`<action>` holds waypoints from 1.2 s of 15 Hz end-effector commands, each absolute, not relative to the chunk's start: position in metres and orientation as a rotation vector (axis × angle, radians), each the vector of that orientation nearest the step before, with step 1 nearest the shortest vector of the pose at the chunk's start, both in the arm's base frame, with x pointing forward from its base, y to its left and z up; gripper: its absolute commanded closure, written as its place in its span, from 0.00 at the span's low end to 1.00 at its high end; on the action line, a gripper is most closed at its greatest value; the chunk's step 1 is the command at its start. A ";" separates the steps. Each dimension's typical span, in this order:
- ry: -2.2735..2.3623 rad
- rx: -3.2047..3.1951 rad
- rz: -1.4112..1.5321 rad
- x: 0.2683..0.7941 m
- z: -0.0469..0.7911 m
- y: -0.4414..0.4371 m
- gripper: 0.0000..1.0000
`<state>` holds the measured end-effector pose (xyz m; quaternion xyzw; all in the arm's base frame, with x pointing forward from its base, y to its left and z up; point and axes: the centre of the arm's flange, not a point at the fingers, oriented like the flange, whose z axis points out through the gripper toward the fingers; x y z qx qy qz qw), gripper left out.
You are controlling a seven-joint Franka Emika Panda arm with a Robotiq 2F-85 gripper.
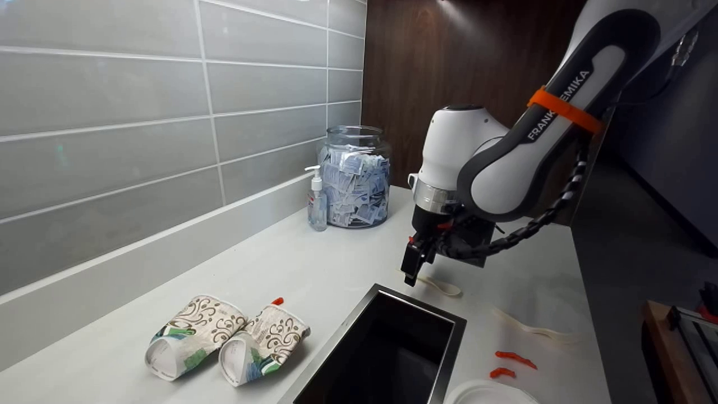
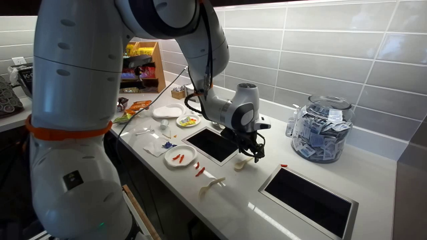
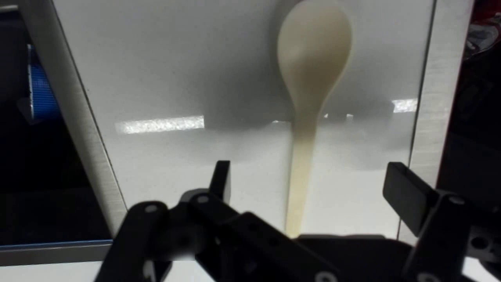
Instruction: Put the corn snacks into the hole in the table with the spoon
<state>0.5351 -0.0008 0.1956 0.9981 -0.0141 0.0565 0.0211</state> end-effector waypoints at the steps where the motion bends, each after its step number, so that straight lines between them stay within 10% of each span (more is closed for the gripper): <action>1: -0.059 3.095 0.177 0.541 0.184 0.001 0.00; 12: -0.068 3.119 0.182 0.543 0.190 0.006 0.95; 18: -0.201 3.151 0.187 0.547 0.197 -0.006 0.97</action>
